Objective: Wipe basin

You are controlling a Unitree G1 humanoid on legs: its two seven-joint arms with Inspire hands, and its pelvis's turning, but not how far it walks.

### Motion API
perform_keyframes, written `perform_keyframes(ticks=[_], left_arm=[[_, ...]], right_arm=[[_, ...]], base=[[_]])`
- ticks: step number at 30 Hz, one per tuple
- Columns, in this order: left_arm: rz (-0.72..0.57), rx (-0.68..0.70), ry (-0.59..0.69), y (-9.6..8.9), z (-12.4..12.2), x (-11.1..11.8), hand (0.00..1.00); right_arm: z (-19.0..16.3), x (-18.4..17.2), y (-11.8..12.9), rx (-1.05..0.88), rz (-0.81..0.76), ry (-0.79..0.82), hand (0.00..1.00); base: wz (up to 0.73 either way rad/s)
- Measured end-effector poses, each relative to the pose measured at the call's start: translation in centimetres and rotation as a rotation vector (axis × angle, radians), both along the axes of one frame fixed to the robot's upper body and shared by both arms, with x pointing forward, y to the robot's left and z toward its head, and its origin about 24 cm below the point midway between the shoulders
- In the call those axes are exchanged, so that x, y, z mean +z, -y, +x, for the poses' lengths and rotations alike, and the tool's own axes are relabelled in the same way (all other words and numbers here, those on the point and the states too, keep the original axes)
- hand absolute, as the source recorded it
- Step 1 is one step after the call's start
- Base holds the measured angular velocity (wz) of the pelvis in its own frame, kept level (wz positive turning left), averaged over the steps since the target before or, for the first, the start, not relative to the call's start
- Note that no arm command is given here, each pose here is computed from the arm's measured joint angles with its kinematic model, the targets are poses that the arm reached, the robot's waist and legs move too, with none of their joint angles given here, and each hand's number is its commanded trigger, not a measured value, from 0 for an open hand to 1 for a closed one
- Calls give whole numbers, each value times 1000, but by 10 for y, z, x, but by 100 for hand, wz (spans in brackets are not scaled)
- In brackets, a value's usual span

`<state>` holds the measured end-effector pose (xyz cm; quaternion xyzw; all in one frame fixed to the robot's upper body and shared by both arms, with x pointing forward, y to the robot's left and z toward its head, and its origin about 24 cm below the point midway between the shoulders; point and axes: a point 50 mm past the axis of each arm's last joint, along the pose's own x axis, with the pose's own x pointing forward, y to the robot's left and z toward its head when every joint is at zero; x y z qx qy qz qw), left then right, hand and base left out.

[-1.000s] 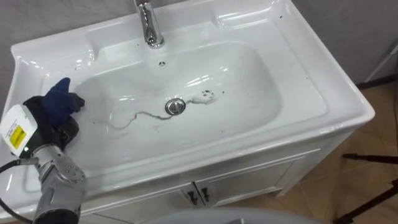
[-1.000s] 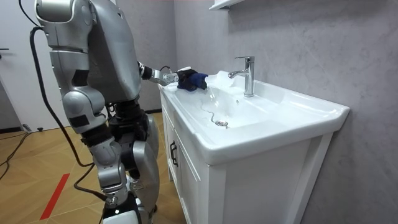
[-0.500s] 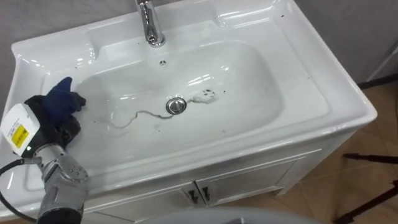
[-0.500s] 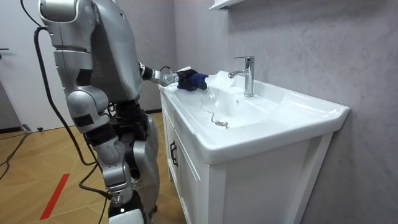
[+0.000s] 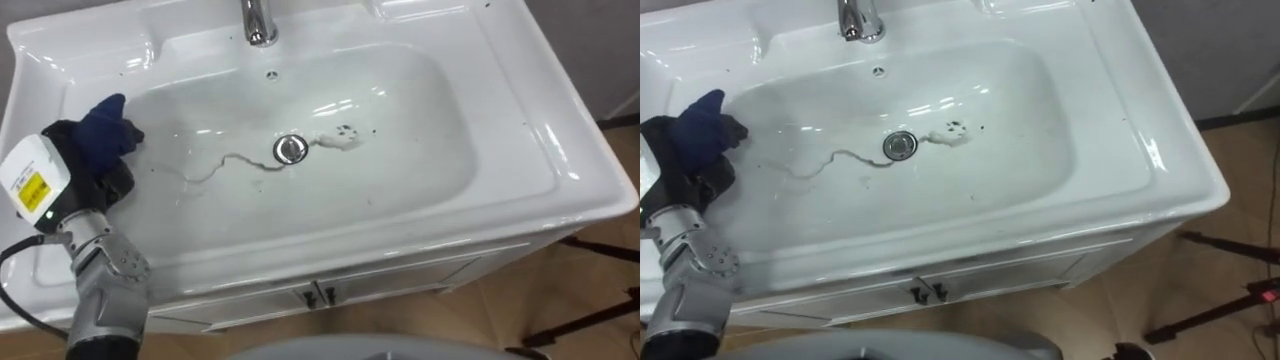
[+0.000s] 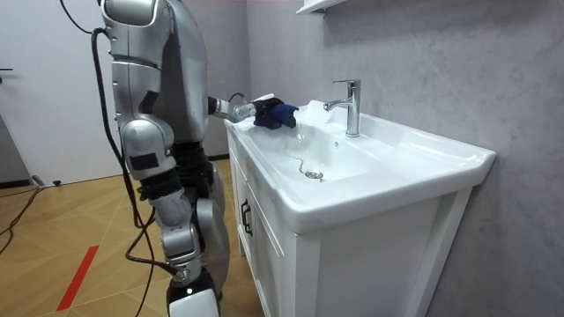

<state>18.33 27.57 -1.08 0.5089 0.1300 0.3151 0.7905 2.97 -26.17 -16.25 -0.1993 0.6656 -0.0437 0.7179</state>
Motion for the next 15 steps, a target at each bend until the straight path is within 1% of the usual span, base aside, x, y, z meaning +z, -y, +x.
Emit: perform_keyframes(ticks=[5, 13, 15], left_arm=[[3, -20, 32, 3, 3, 6, 100], [9, -30, 58, 5, 4, 8, 100], [13, -41, 65, 9, 5, 7, 100]], right_arm=[[3, -1, -4, 48, 9, 14, 0], [3, -1, -5, 55, 8, 28, 0], [3, -1, -6, 67, 7, 26, 0]], base=[[6], [4], [0]])
